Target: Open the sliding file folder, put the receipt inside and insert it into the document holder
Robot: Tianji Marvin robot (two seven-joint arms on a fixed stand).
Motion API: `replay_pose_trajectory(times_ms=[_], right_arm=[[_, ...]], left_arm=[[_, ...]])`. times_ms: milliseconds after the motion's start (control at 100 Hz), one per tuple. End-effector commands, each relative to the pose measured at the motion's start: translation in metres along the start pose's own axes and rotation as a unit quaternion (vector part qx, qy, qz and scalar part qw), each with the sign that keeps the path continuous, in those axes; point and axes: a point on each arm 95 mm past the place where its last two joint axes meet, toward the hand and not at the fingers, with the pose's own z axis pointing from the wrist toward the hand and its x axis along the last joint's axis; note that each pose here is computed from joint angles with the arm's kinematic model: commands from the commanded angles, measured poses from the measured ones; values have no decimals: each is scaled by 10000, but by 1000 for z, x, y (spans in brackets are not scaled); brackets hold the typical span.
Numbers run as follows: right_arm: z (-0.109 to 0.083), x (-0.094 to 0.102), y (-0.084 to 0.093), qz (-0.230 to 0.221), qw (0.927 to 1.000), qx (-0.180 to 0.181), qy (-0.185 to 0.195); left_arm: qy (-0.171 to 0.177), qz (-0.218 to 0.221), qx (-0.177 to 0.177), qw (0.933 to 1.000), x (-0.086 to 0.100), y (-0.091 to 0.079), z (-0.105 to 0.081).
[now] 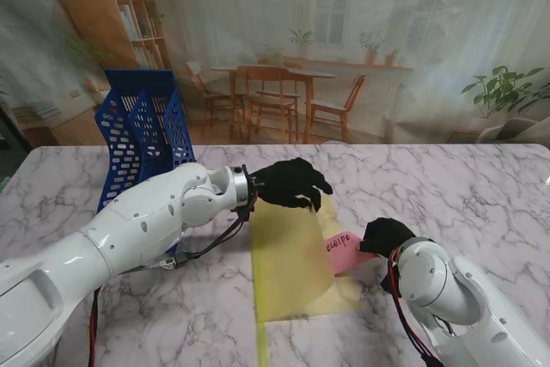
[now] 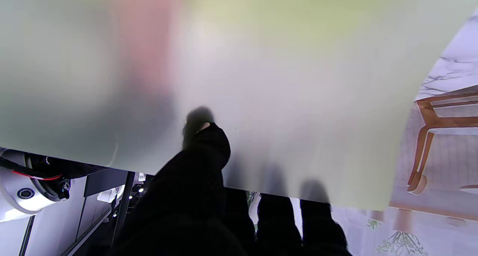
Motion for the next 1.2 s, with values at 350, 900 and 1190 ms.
replay_pose_trajectory(times_ms=[350, 900, 1190], right_arm=[[16, 35, -13, 109, 9992, 368, 149], [36, 50, -14, 82, 9993, 361, -85], [43, 62, -14, 369, 9983, 409, -180]], left_arm=[[-20, -87, 72, 9999, 3, -2, 10], [17, -72, 103, 9999, 4, 1, 12], [-24, -82, 64, 9999, 4, 1, 12]])
